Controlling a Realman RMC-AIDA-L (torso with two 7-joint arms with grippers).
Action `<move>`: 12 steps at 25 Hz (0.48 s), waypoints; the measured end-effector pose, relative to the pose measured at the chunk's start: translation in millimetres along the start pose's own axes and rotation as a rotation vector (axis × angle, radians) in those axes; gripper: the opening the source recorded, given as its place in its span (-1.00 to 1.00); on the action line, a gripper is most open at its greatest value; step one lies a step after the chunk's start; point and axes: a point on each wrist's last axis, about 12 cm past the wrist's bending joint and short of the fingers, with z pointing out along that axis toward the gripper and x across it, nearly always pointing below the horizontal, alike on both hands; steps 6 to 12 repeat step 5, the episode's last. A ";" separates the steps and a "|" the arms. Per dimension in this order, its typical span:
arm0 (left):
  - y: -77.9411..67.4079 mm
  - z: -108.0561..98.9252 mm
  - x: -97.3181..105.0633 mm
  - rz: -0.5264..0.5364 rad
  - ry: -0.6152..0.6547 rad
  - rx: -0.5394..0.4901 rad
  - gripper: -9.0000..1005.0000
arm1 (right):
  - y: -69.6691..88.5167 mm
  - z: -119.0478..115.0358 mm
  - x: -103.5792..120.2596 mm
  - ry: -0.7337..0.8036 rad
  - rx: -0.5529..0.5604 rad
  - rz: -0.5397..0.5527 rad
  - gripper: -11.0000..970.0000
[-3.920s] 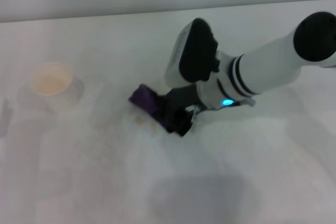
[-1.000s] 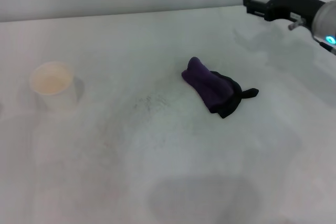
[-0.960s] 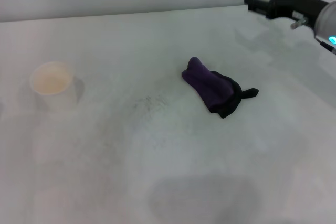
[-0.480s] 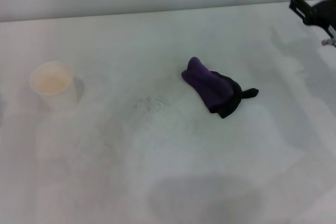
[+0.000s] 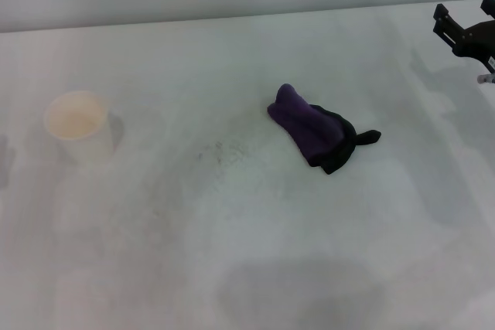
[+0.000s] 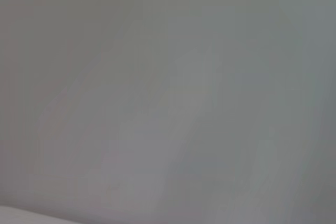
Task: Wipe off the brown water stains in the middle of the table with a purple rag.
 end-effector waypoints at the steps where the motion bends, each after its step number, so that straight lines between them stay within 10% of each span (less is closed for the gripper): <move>1: 0.1 -0.7 0.4 -0.004 0.001 -0.003 0.73 | -0.1 -0.2 0.4 0.002 0.001 0.000 0.78; 12: -2.1 -1.6 0.6 -0.021 -0.005 -0.003 0.72 | -0.6 -0.8 1.2 0.005 0.005 0.003 0.78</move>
